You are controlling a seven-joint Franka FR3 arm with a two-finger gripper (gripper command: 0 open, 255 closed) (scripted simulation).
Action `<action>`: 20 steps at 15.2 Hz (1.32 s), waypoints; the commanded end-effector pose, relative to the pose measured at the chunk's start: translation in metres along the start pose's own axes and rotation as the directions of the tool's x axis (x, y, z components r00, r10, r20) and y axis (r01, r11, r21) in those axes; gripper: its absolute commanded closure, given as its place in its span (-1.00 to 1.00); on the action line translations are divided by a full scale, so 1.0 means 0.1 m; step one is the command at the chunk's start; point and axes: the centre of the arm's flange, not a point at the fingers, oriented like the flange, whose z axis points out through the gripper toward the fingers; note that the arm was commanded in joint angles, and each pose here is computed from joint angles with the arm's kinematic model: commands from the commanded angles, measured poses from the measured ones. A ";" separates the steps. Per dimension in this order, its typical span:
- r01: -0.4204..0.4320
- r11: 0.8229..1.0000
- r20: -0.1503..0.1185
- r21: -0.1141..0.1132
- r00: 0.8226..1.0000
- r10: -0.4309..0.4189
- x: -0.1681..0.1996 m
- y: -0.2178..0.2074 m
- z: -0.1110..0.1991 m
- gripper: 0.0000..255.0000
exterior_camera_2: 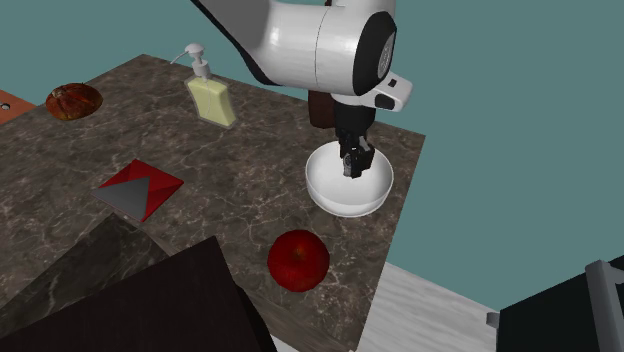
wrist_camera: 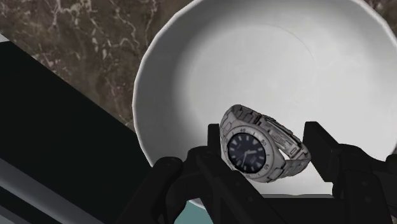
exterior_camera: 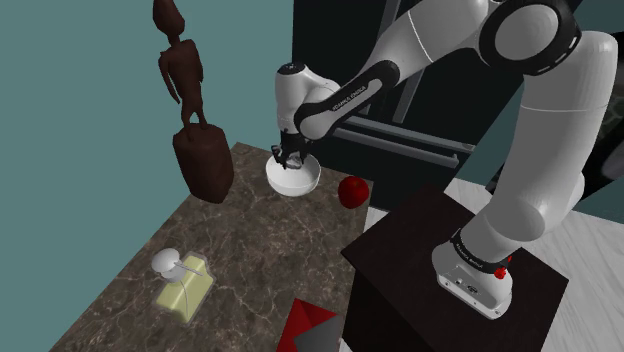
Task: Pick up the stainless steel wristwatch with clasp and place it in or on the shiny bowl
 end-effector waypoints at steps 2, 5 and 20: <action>0.000 1.000 -0.001 0.000 1.000 0.000 0.00 0.00 0.04 1.00; 0.000 1.000 -0.001 0.000 1.000 0.000 0.00 0.00 0.04 1.00; 0.000 1.000 -0.001 0.000 1.000 0.000 0.00 0.00 -0.46 -1.00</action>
